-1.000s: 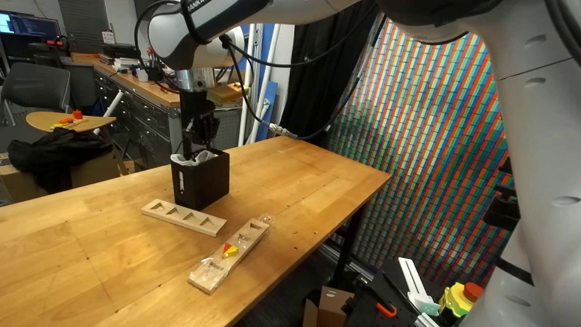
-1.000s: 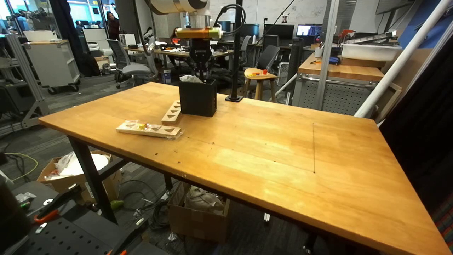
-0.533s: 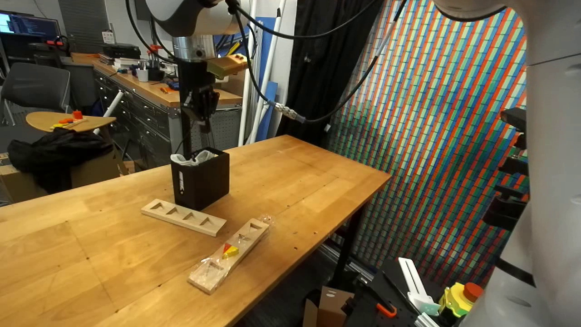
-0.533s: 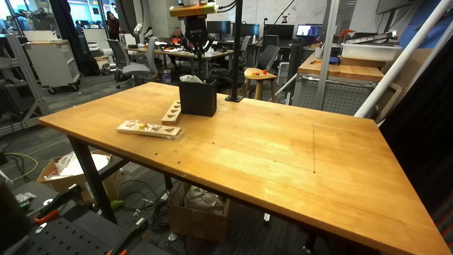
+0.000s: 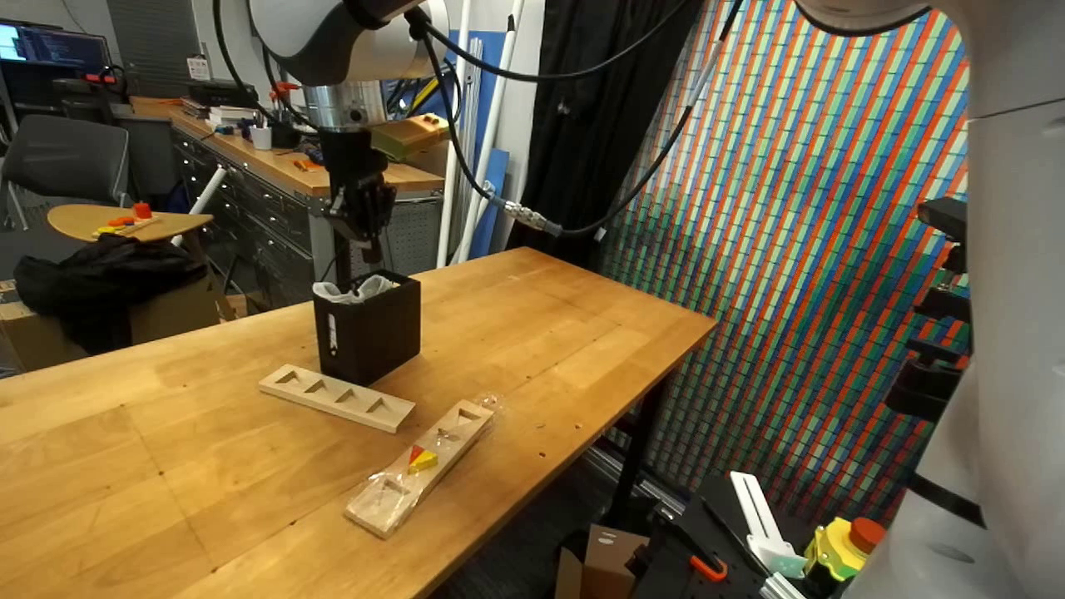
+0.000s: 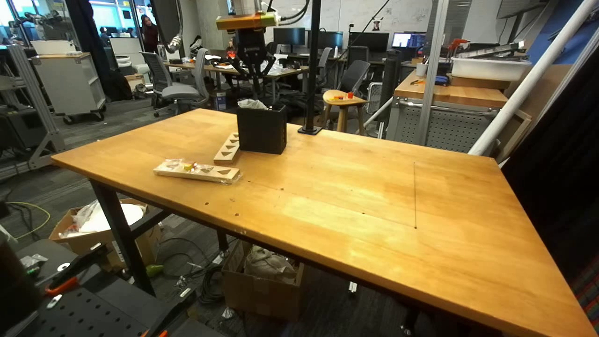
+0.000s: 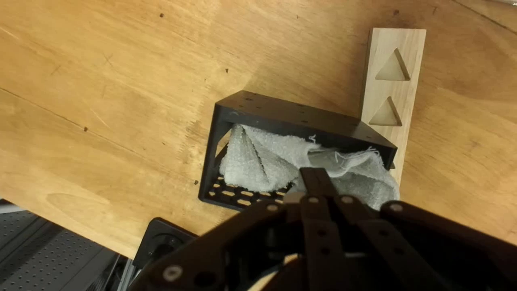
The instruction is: Put the white towel inside the black box
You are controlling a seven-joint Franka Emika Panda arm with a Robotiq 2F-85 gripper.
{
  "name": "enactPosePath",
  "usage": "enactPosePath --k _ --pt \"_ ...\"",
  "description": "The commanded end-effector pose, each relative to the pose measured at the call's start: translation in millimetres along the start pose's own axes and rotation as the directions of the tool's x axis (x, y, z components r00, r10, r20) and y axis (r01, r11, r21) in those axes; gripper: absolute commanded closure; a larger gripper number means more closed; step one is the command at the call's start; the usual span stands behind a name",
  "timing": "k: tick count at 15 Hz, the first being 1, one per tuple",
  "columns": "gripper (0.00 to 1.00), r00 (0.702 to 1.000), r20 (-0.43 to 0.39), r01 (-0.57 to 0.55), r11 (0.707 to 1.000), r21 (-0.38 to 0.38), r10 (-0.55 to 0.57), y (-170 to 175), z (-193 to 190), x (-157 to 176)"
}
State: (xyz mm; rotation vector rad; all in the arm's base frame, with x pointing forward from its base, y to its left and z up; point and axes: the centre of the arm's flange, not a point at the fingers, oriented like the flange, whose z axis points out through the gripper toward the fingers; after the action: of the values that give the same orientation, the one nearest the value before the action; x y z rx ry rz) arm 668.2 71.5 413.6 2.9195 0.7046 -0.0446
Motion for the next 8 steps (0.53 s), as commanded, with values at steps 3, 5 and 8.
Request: enactPosePath --k 3,5,8 --pt "0.99 1.000 -0.012 -0.001 1.000 0.002 0.001 -4 7 1" --pt "0.99 1.000 -0.014 0.002 1.000 0.004 -0.002 -2 11 4" --pt "0.99 1.000 -0.019 0.001 1.000 0.009 -0.001 1 17 6"
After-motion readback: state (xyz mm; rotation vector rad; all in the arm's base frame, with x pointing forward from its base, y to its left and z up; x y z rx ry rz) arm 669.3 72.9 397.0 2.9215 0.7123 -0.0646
